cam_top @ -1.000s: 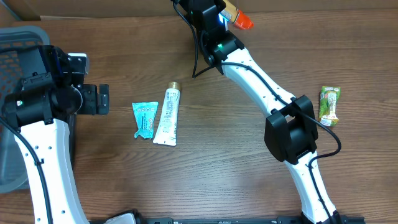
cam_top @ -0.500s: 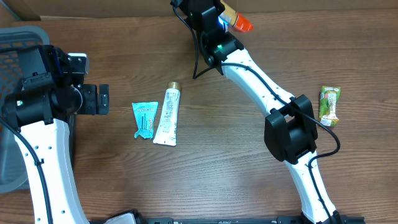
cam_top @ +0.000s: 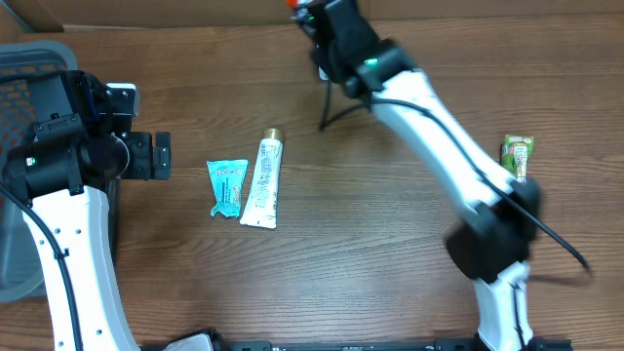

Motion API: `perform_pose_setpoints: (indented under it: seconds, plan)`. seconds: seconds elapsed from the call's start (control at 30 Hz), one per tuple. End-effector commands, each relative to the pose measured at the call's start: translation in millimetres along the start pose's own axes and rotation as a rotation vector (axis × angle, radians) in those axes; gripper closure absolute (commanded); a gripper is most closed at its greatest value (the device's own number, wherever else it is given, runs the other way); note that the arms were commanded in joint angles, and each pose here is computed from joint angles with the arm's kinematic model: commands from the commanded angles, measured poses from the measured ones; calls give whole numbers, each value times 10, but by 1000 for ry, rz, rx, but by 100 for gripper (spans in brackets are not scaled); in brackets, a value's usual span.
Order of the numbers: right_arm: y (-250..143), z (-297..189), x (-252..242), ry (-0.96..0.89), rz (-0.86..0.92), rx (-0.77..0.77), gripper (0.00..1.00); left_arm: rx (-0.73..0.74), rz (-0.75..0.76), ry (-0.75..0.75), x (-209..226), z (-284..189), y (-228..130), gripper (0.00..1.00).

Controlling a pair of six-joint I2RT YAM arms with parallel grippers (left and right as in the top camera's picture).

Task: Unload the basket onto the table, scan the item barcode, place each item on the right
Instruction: 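Carry the spaghetti package right and set it down by the tea pouch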

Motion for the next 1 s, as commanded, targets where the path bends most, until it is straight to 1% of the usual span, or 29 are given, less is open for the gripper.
perform_pose_setpoints:
  seconds: [0.0,0.07,0.2,0.27,0.33,0.47,0.67,0.77,0.83,0.87,0.93,0.97]
  plan:
    - [212,-1312,-684,28,426,-134,96,-13,12,0,7,-35,7,0]
    - [-122,-1373,-864,13,510,27,96,-13,12,0,6,-35,6,0]
    - [-698,-1285,-1175,-31,602,331,96,-13,12,0,7,-35,7,0]
    - [-916,-1168,-1322,-60,635,435,96,-13,12,0,7,-35,7,0]
    - [-1108,-999,-1487,-102,665,500,96,-13,12,0,7,-35,7,0]
    - [-1454,-595,-1735,-139,685,564,96,-13,12,0,6,-35,7,0]
    - [-2068,14,-1742,-90,555,649,96,-13,12,0,6,-35,7,0]
    - [-2243,202,-1737,-98,547,645,96,-13,12,0,7,-35,7,0]
    - [-2289,265,-1768,-106,561,629,96,-13,12,0,6,-35,6,0]
    - [-2288,274,-1789,-112,573,622,95,-13,12,0,7,-35,7,1]
    - [-2271,284,-1841,-119,586,604,75,-13,12,0,6,-35,7,0]
    - [-2253,276,-1867,-122,590,598,72,-13,12,0,7,-35,7,0]
Point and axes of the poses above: each gripper's point midway between its finger pads, its own z axis out along the fingers, its own x axis along the line the jaws close on, y = z × x, the point moved 6 cm from there along -z, back along the fingers, and after that the axes turned 12 degrees about z, right-handed, at the moved point
